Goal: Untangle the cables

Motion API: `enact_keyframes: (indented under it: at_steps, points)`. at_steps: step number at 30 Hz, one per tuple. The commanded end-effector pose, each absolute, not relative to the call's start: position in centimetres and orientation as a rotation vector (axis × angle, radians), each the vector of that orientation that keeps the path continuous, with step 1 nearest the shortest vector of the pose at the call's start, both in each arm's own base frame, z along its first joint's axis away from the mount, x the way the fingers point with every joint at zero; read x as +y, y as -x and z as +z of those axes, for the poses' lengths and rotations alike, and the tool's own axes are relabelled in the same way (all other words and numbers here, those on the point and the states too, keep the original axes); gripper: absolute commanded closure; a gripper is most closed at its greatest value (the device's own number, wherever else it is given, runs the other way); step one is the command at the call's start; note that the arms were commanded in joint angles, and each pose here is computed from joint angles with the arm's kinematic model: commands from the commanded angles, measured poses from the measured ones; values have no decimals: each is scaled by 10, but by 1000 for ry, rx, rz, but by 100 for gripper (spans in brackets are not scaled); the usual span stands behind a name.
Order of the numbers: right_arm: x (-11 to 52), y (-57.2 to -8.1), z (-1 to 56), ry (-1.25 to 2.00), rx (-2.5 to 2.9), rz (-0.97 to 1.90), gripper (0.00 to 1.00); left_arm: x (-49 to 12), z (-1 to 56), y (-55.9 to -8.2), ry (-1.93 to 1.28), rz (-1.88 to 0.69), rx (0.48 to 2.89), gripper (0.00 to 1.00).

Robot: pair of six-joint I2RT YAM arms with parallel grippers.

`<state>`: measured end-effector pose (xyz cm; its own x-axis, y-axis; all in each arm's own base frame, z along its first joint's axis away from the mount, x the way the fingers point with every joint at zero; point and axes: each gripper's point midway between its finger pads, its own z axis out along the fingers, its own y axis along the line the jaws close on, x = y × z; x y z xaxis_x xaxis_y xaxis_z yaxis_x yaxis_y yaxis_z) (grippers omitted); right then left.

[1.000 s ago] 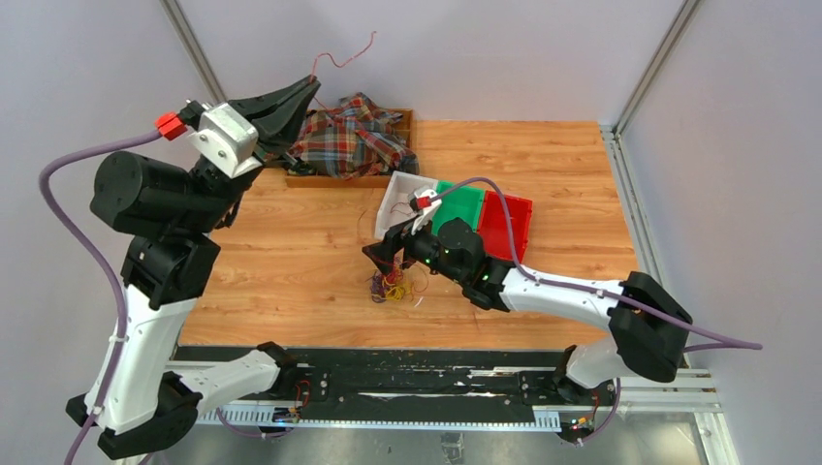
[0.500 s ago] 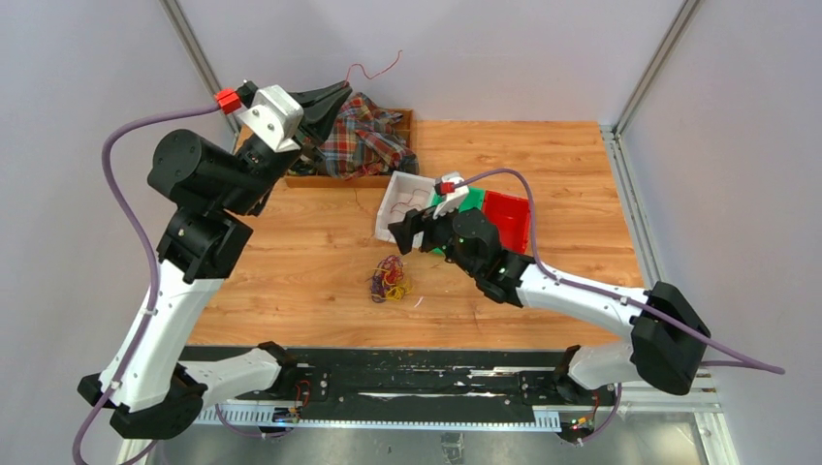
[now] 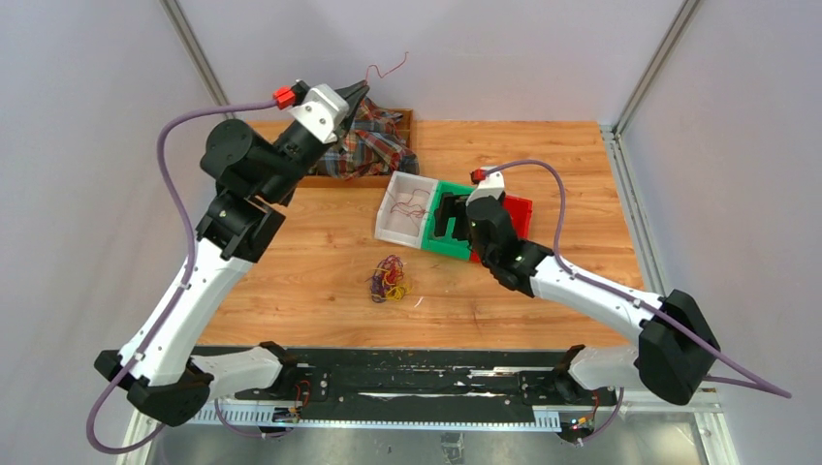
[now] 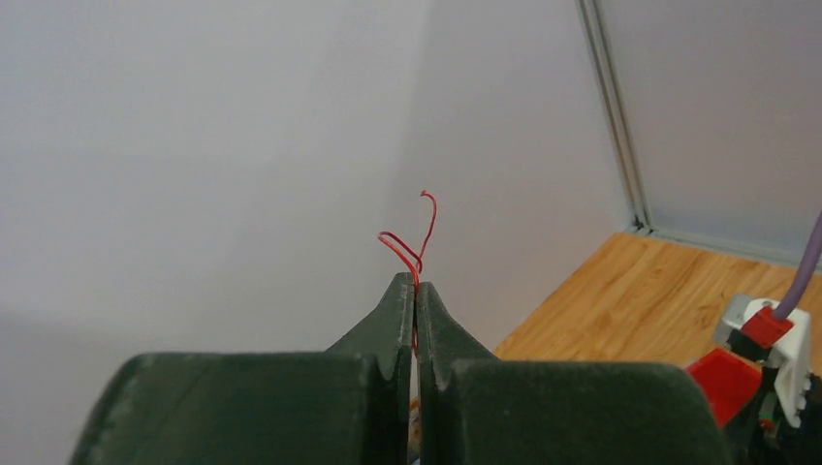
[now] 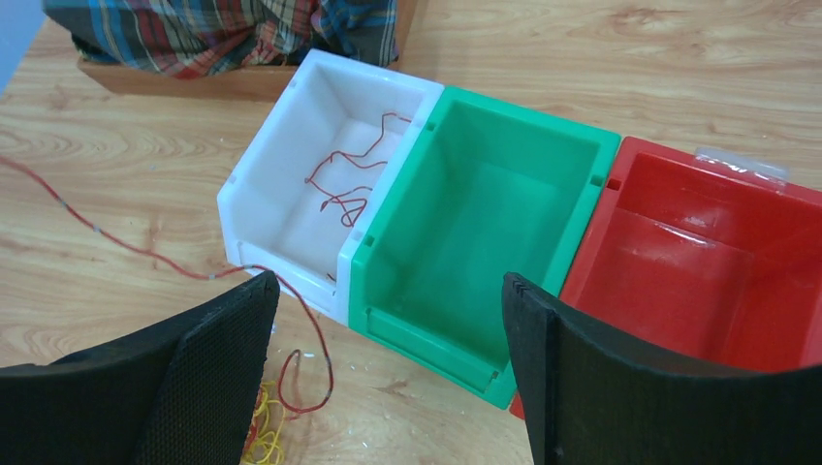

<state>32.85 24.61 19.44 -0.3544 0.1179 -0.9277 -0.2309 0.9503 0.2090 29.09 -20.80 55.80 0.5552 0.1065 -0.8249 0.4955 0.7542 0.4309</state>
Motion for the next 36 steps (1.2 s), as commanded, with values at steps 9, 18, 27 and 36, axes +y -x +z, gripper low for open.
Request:
enact_keyframes:
  at_steps: [9,18,27,36]
  points:
    - [223,-330,194,17,1898,376,18,-213,560,-329,-656,-137,962,100]
    - [218,-327,187,0,1908,394,18,-216,552,-344,-649,-105,983,100]
    - [206,-323,184,-31,1903,394,18,-228,534,-366,-708,-37,978,100]
    - [196,-317,176,-59,1911,399,18,-232,556,-381,-657,-25,964,100]
